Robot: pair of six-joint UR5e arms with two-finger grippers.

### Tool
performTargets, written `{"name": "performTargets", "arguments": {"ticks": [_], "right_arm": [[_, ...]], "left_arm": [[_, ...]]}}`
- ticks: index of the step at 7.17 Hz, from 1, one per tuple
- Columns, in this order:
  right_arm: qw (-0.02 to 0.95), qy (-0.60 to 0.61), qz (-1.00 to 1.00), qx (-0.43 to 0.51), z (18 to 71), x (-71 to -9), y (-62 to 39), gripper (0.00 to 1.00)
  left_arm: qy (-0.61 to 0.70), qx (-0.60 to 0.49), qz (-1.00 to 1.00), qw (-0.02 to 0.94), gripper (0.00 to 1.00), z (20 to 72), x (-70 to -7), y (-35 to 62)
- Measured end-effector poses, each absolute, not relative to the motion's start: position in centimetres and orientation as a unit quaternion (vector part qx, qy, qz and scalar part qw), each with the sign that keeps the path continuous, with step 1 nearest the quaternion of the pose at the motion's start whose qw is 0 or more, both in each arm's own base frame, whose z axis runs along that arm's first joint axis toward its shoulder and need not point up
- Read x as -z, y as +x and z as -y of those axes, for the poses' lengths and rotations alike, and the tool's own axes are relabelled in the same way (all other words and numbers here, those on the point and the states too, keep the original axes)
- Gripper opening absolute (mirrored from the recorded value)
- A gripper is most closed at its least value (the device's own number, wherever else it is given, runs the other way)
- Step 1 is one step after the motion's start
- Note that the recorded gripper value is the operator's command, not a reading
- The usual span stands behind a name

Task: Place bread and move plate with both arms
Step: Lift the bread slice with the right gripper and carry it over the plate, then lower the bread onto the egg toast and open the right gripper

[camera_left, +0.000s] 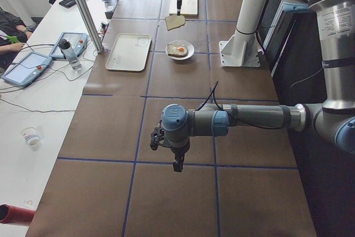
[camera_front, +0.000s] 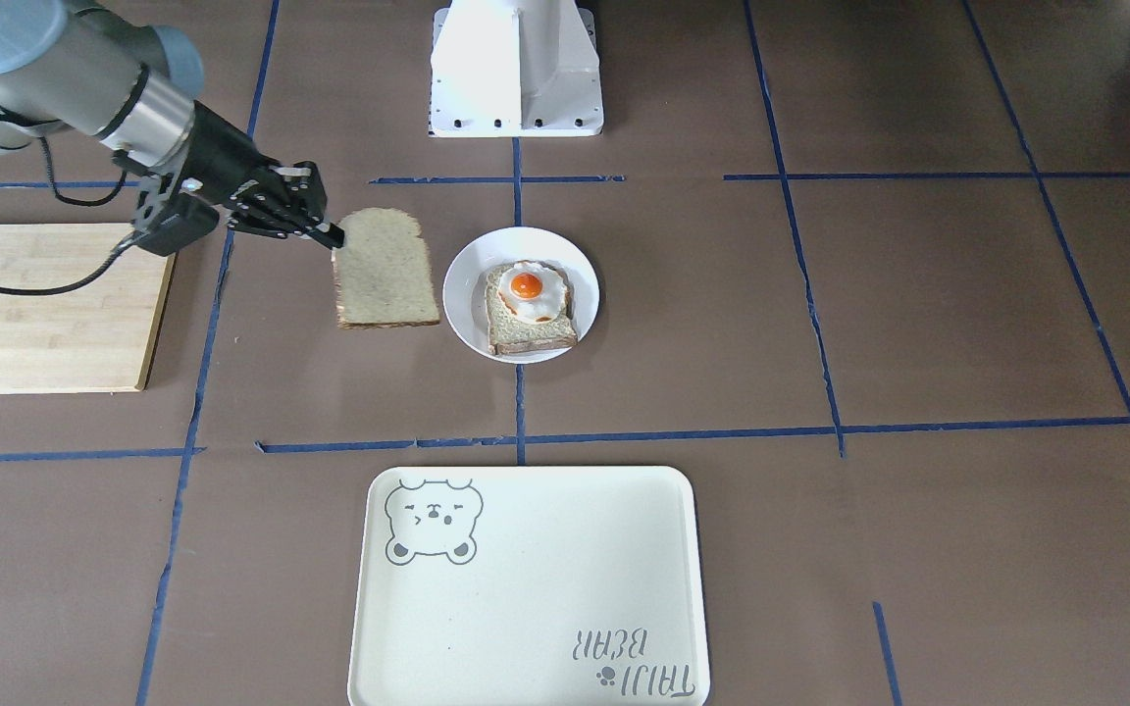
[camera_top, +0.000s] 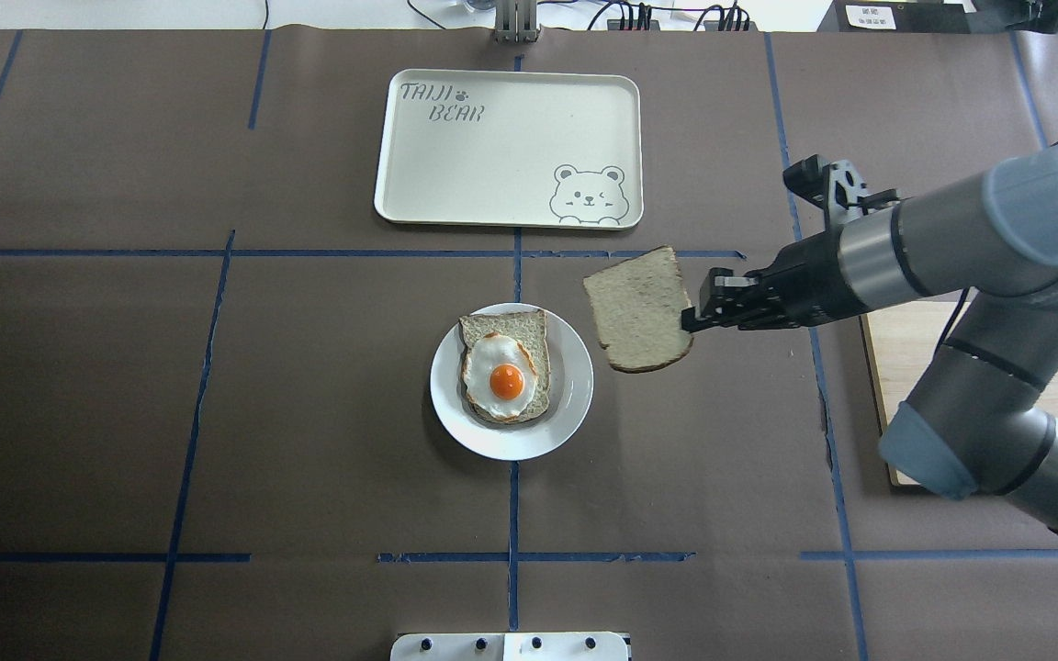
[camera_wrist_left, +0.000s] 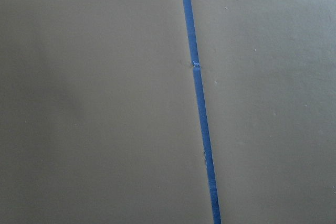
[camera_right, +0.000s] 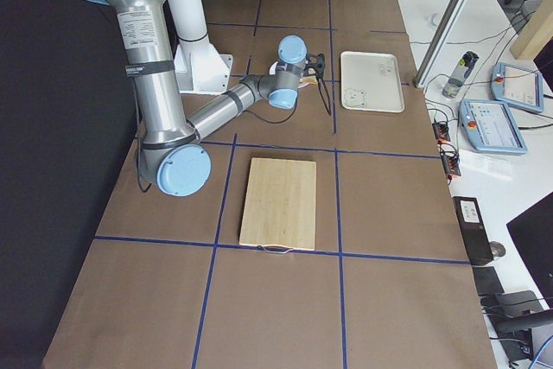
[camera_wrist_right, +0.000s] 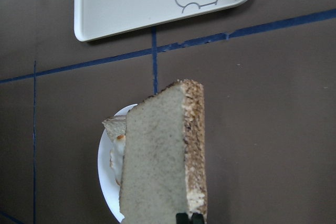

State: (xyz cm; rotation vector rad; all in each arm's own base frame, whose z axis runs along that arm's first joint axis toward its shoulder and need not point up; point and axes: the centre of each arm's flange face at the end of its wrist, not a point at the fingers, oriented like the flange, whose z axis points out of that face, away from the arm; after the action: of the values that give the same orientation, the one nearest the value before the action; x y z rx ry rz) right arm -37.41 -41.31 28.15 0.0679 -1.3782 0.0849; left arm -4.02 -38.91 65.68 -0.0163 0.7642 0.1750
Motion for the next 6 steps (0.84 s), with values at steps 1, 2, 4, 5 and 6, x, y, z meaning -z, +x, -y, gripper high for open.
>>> {"name": "performTargets", "arguments": {"ticks": [1,2,4,5,6], "right_arm": [[0.769,0.045,0.636,-0.043,40.2,-26.3,-41.0,0.00],[0.768,0.058,0.636,-0.047,39.6,-25.0,-44.2,0.00],[0.765,0.073,0.636,-0.064,39.5,-23.1,-49.1,0.00],[0.764,0.080,0.636,-0.071,39.1,-22.7,-50.5,0.00],[0.765,0.083,0.634,-0.074,38.8,-22.7,-51.4,0.00]], "left_arm": [[-0.008,-0.085,-0.372,0.924,1.00,38.9,-65.7,-4.0],[-0.008,-0.085,-0.372,0.924,1.00,38.9,-65.7,-4.0],[-0.008,-0.086,-0.372,0.924,1.00,38.9,-65.7,-4.0],[-0.008,-0.086,-0.372,0.924,1.00,38.9,-65.7,-4.0],[-0.008,-0.086,-0.372,0.924,1.00,38.9,-65.7,-4.0]]}}
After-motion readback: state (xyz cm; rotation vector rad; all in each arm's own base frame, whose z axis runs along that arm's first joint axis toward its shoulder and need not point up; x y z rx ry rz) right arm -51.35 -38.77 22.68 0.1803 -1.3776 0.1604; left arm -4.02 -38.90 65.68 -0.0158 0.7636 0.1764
